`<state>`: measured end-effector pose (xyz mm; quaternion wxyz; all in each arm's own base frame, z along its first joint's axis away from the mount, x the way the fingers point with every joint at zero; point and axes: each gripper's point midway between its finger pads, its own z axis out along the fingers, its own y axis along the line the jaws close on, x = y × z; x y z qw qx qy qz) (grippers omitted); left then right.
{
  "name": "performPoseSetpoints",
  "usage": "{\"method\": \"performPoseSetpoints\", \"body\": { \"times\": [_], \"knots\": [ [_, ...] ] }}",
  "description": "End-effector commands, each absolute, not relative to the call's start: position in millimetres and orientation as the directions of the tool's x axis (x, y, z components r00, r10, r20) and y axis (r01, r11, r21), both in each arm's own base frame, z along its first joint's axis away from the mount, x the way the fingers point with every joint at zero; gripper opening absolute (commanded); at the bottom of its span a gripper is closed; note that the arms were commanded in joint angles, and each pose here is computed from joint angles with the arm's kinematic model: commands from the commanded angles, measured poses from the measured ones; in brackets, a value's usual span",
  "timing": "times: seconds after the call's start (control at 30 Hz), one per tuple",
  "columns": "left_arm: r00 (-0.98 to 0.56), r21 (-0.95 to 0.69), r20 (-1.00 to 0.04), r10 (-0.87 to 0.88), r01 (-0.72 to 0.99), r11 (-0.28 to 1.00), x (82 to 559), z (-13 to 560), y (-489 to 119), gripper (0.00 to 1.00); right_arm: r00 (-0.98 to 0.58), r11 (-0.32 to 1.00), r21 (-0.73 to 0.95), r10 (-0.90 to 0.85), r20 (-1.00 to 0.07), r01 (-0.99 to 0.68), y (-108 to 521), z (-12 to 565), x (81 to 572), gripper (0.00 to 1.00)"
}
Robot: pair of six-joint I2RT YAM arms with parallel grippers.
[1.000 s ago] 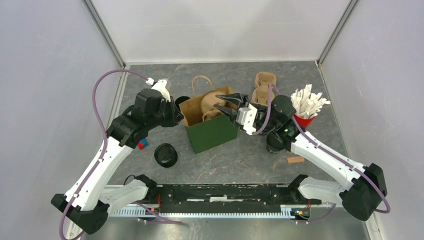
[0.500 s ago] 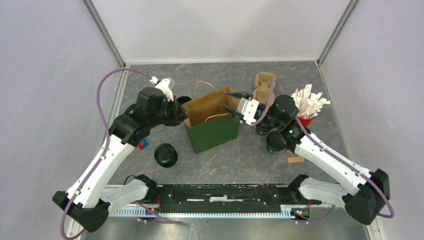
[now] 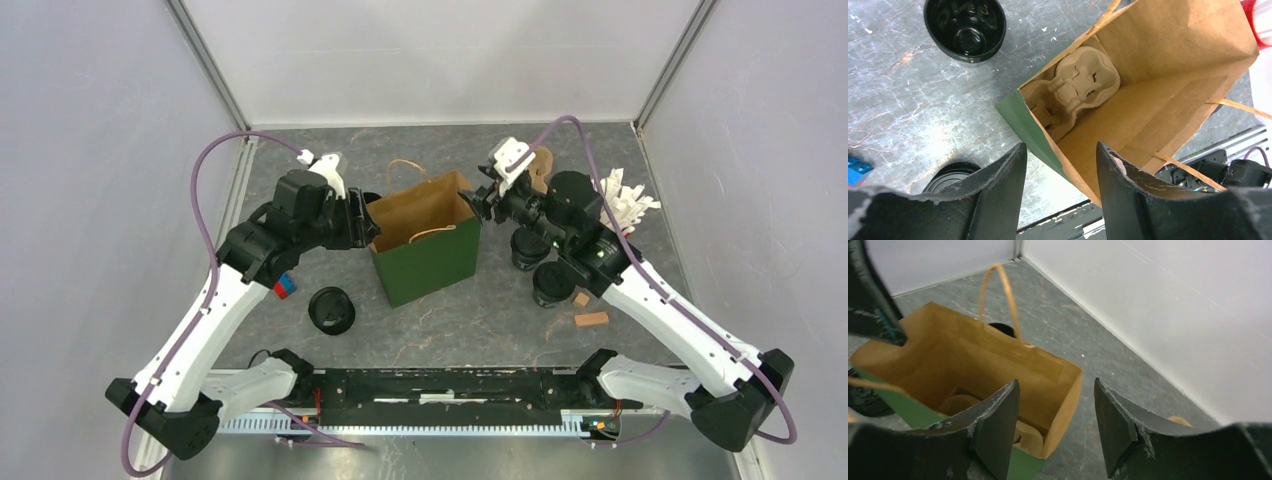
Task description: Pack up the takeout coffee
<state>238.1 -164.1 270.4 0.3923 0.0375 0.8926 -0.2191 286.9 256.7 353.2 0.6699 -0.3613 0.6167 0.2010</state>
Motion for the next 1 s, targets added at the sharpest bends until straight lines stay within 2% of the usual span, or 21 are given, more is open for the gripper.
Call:
{"method": "performPoseSetpoints", "body": {
  "times": [0.0, 0.3, 0.37, 0.47, 0.63, 0.77, 0.87, 0.97],
  "knots": [
    [-0.67, -0.314, -0.736, -0.098, 0.209, 0.926, 244, 282, -154, 0.62, -0.036, 0.767, -0.149, -0.219, -0.975, -0.624, 240, 345, 305, 0.62],
    [-0.703, -0.321, -0.703, -0.106, 0.181, 0.929, 253, 268, -161, 0.61, -0.119, 0.783, -0.171, -0.298, -0.947, -0.598, 249, 330, 330, 0.53],
    [-0.708, -0.332, -0.697, -0.115, 0.176, 0.927, 255, 263, -164, 0.54, -0.13, 0.785, -0.178, -0.312, -0.941, -0.594, 246, 326, 330, 0.52],
    [-0.695, -0.346, -0.709, -0.121, 0.193, 0.918, 259, 264, -169, 0.34, -0.108, 0.775, -0.207, -0.333, -0.937, -0.597, 244, 319, 329, 0.55],
    [-0.642, -0.378, -0.763, -0.083, 0.339, 0.861, 261, 278, -190, 0.11, -0.139, 0.829, -0.189, -0.303, -0.943, -0.526, 230, 318, 334, 0.58],
    [-0.579, -0.419, -0.811, -0.077, 0.484, 0.768, 262, 298, -215, 0.02, -0.119, 0.851, -0.142, -0.232, -0.965, -0.506, 225, 349, 328, 0.59],
    [-0.546, -0.431, -0.836, -0.06, 0.585, 0.687, 261, 323, -234, 0.02, -0.07, 0.844, -0.107, -0.168, -0.983, -0.525, 224, 378, 316, 0.59],
    [-0.528, -0.411, -0.848, -0.045, 0.602, 0.685, 267, 326, -238, 0.04, -0.006, 0.808, -0.098, -0.125, -0.992, -0.581, 224, 398, 297, 0.58]
  ]
}}
